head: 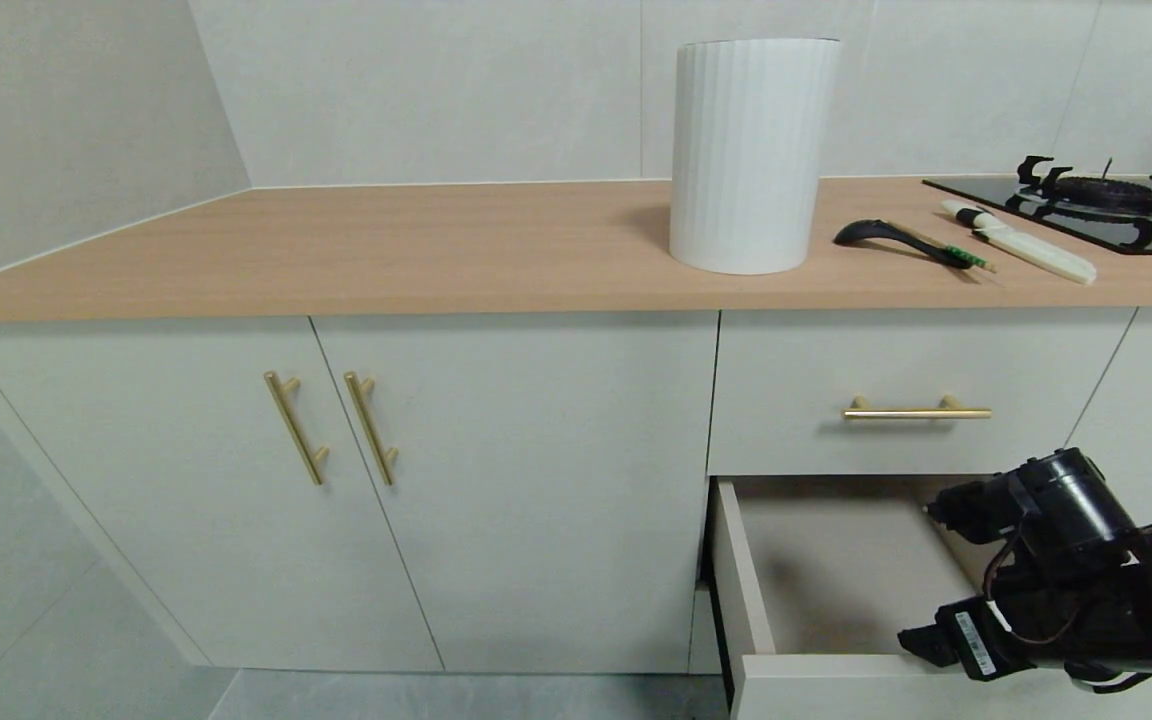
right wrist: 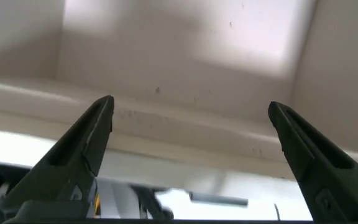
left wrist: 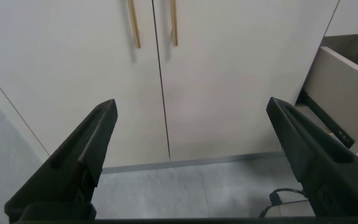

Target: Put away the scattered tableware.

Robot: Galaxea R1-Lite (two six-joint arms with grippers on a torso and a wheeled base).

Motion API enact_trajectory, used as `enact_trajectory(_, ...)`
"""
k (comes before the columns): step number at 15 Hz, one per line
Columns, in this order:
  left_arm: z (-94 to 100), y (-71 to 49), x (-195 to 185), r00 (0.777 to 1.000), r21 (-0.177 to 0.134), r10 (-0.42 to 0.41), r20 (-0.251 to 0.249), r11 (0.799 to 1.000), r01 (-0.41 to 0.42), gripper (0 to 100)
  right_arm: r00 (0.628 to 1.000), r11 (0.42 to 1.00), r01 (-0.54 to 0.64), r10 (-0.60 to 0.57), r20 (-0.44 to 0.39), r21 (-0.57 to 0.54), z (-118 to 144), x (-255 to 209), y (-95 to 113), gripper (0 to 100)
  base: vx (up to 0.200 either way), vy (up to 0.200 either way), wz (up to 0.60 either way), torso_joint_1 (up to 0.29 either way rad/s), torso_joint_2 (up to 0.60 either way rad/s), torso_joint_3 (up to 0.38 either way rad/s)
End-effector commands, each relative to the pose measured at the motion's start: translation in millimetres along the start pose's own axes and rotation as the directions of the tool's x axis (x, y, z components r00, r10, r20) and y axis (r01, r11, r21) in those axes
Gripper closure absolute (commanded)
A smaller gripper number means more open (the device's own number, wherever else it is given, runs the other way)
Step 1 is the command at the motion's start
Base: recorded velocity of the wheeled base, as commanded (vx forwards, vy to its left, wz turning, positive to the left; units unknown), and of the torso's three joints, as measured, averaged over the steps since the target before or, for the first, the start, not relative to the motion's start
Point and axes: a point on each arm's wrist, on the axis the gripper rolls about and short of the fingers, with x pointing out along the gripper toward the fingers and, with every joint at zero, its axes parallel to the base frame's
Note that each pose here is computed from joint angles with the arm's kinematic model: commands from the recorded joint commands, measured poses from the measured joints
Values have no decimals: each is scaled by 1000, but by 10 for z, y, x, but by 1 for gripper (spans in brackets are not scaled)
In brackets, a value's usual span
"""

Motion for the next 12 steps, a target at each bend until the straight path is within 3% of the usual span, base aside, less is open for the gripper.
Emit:
enact_trajectory(1, 0, 0, 0, 1000, 0, 0, 0, 1000, 0, 0, 1000, 1000, -3, 3, 23, 4, 41, -55, -4, 0, 0, 0, 0, 0, 0, 0)
enact_trajectory(5, 0, 0, 0, 1000, 0, 0, 0, 1000, 0, 0, 1000, 1000, -2, 2, 8, 1, 22, -54, -5, 0, 0, 0, 0, 0, 0, 0)
enact_trajectory(12, 0, 0, 0, 1000, 0, 0, 0, 1000, 0, 0, 993, 997, -20, 12, -120, -68, -93, -195, 63, 0, 0, 0, 0, 0, 0, 0)
